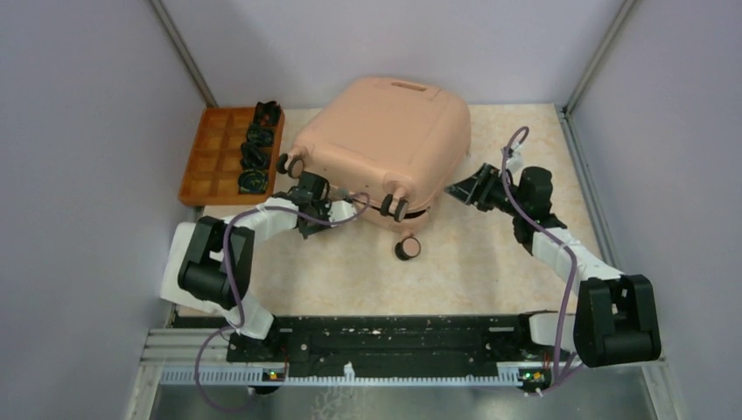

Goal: Pack the luggage
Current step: Zip the luggage at the center of the board.

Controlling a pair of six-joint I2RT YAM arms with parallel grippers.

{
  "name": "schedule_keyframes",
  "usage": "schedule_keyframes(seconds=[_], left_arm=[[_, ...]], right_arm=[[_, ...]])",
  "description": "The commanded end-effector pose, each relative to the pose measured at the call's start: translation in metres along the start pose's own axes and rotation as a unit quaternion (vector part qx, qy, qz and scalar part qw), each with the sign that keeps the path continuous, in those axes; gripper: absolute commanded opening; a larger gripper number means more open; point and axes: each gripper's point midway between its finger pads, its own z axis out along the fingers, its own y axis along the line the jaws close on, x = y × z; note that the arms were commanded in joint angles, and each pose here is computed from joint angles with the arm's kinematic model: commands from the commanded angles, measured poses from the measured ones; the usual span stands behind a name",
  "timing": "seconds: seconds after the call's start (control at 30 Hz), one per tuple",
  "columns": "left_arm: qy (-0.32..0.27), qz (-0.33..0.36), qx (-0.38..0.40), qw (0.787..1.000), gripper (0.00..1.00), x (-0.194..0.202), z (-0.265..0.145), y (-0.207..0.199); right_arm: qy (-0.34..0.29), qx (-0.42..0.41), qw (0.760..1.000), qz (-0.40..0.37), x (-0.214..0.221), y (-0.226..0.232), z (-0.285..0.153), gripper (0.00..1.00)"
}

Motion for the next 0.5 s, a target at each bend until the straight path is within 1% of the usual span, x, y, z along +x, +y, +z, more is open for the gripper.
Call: schedule_keyframes(seconds=[0.0,0.03,0.07,0.1,0.17,0.23,0.3,0.33,0.4,0.47], left_arm=[[0.054,-0.132,-0.087,0.986,0.0,0.053,0.0,0.061],[0.042,-0.165,-0.072,0.983,0.0,0.051,-0.001,0.062],[0.033,-0.18,-0.058,0.981,0.0,0.047,-0.005,0.062],[0.012,-0.194,-0.036,0.98,0.0,0.037,-0.009,0.057],[-0.056,-0.205,0.02,0.977,0.0,0.006,-0.022,0.04],[-0.102,-0.212,0.085,0.968,0.07,-0.018,-0.037,0.021],[-0.137,-0.213,0.157,0.954,0.19,-0.038,-0.055,-0.001],[-0.146,-0.213,0.192,0.947,0.28,-0.044,-0.066,-0.013],[-0.171,-0.2,0.226,0.938,0.41,-0.054,-0.084,-0.026],[-0.194,-0.179,0.242,0.934,0.47,-0.058,-0.101,-0.037]], right_arm=[[-0.012,-0.004,0.996,-0.084,-0.003,0.003,-0.005,0.62],[-0.016,-0.004,0.995,-0.097,-0.003,0.003,-0.007,0.63],[-0.018,-0.004,0.994,-0.11,-0.003,0.003,-0.008,0.63],[-0.015,-0.002,0.992,-0.126,-0.002,0.003,-0.009,0.64],[0.001,0.007,0.989,-0.147,0.003,-0.002,-0.011,0.64],[0.02,0.003,0.986,-0.164,0.012,-0.005,-0.01,0.64],[0.033,-0.011,0.982,-0.183,0.023,-0.005,-0.006,0.64],[0.044,-0.023,0.98,-0.192,0.031,-0.002,-0.002,0.63],[0.067,-0.044,0.975,-0.21,0.045,0.001,0.006,0.63],[0.081,-0.059,0.971,-0.217,0.052,0.002,0.013,0.62]])
